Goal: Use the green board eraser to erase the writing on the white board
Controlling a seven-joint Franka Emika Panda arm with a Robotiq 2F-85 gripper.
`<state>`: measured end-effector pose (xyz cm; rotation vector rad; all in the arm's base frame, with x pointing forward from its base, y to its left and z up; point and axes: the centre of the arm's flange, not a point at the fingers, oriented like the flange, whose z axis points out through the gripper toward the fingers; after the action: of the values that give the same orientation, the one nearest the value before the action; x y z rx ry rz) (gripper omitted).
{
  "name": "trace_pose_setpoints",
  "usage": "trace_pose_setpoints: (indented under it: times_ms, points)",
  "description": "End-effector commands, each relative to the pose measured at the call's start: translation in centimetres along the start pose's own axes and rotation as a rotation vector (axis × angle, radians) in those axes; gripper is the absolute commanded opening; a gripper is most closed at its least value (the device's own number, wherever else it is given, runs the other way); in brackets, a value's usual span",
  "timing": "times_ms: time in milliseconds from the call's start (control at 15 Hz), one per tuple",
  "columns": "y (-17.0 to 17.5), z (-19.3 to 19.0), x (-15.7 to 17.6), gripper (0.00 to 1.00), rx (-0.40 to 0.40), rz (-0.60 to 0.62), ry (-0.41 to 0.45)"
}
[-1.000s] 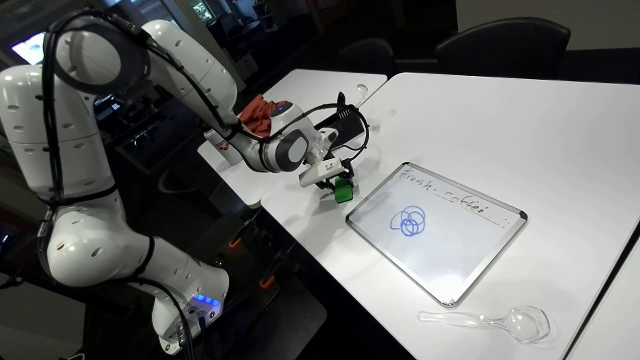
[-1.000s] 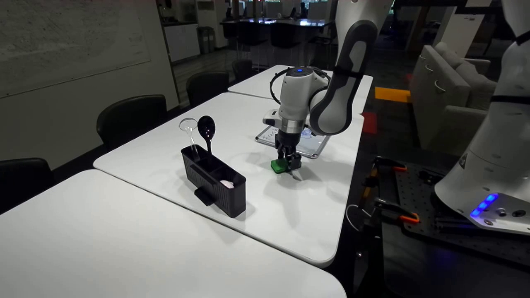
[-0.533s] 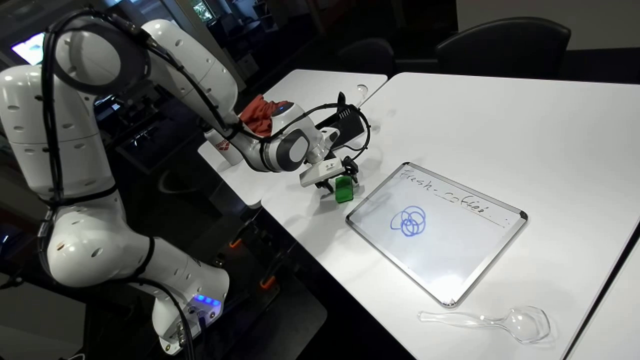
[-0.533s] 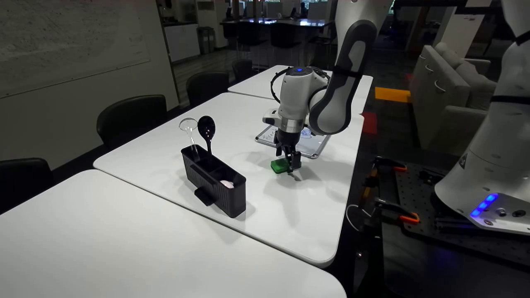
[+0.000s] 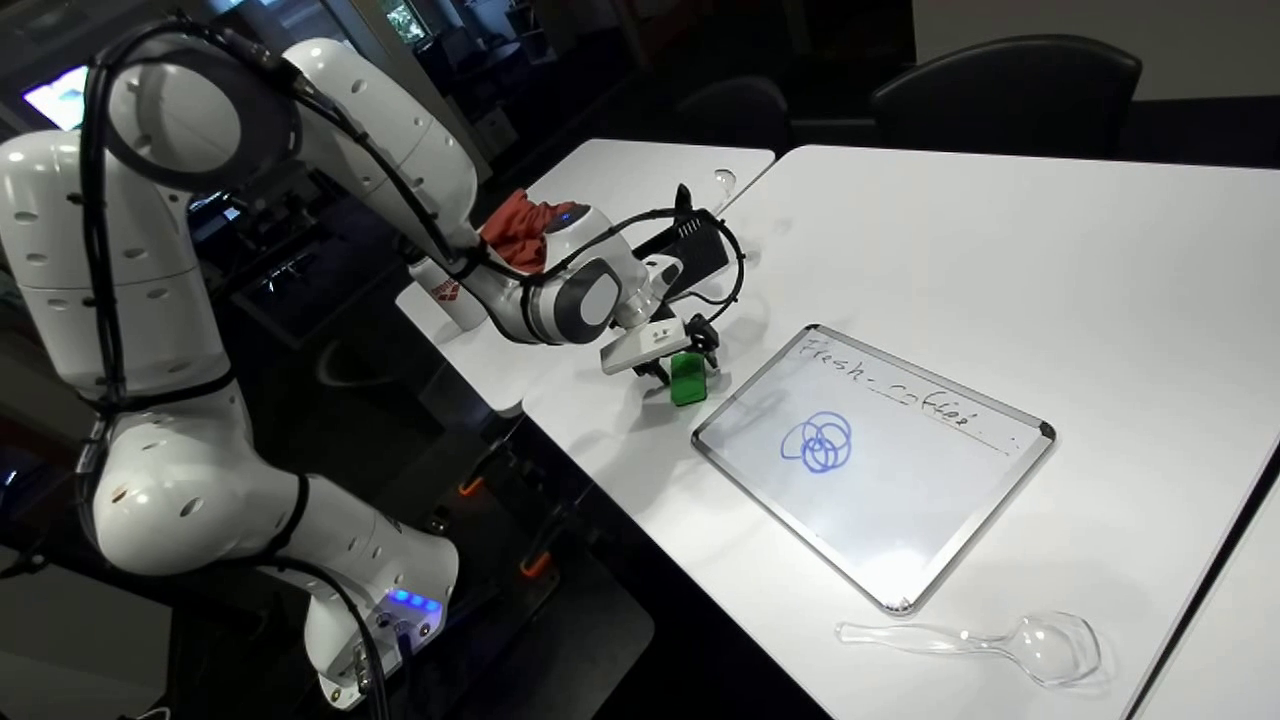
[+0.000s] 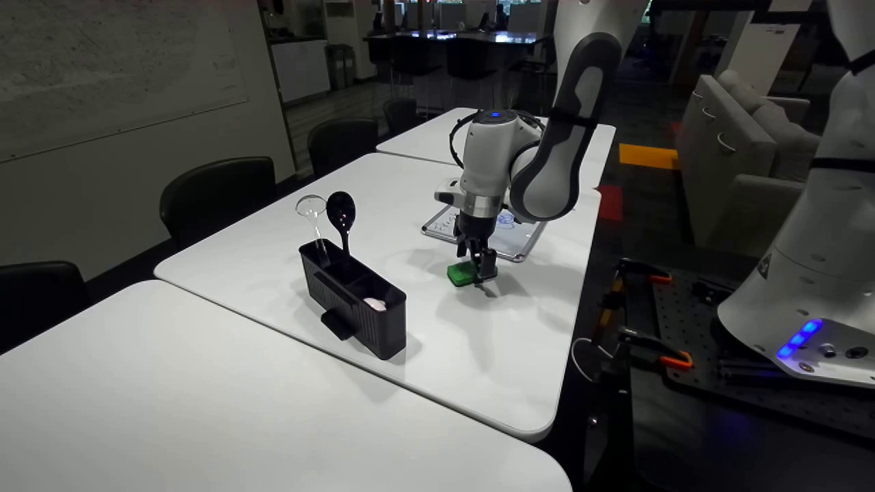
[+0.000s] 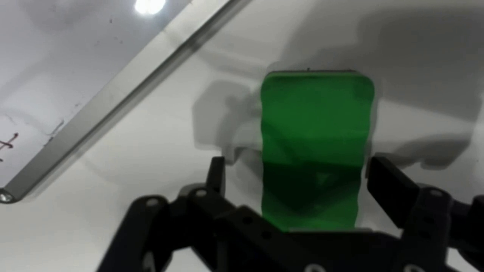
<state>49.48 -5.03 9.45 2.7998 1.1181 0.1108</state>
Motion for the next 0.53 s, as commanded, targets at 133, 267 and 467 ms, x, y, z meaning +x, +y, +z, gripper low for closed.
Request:
trace_pose_setpoints:
  times_ms: [133,267,467]
  points:
    - [0.48,-0.59,0.21,0.53,0.006,0.038,0.006]
    - [0.5,-0.58,0.24,0.37,0.007,0.039,0.005]
    - [0.48,-0.81,0.31,0.32,0.004,0.037,0.006]
